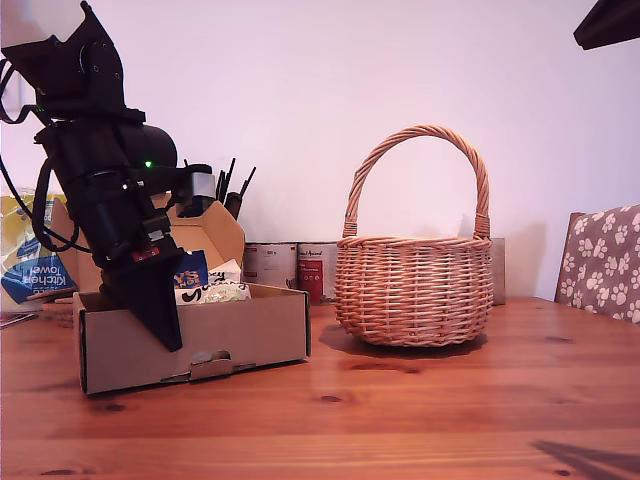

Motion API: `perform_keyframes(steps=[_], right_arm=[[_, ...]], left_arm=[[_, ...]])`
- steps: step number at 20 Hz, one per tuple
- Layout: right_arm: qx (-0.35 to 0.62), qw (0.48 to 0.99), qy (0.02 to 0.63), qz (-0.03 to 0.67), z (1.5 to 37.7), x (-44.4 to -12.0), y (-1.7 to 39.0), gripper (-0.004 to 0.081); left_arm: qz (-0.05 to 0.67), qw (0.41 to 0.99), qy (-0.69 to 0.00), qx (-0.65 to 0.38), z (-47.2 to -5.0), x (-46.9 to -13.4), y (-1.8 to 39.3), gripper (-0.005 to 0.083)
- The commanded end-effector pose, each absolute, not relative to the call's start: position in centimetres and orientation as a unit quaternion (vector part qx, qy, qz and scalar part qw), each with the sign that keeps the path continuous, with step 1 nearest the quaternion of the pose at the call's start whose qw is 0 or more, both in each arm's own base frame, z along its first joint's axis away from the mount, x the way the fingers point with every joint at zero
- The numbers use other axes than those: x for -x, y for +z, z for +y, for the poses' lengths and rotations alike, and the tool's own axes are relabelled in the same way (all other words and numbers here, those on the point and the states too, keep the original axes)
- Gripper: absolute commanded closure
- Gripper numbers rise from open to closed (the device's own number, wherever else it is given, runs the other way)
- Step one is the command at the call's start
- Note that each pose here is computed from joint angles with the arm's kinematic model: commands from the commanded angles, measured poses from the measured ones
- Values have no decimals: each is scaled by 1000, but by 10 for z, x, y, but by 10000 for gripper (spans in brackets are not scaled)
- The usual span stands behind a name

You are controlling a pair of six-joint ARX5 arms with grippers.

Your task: Move the bags of Easter eggs from the cardboard box on the left into the woven basket on the right side.

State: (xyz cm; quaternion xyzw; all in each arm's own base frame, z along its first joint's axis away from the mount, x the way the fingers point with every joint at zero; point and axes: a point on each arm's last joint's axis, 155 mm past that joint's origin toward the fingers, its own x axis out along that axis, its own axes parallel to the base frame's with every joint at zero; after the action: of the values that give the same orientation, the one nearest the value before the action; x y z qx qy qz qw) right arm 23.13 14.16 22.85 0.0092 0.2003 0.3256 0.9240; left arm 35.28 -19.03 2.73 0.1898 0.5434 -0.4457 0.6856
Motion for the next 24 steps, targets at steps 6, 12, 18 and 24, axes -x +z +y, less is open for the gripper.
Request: perform_keyframes(steps=[6,12,18,24], right_arm=[[-15,919,319,231,141,-236,210,775],[-16,918,318,238,143,-243,206,775],[-17,916,318,245,144,-247,202,775],[-17,915,317,251,145,-249,199,775]], left_arm=[[479,738,-443,-176,-207,-385,50,767],[491,728,-446,-175,-208,-376,48,766],[509,703,-462,-184,-215,-357,44,614],[471,713,-478,-202,-239,-363,50,233]])
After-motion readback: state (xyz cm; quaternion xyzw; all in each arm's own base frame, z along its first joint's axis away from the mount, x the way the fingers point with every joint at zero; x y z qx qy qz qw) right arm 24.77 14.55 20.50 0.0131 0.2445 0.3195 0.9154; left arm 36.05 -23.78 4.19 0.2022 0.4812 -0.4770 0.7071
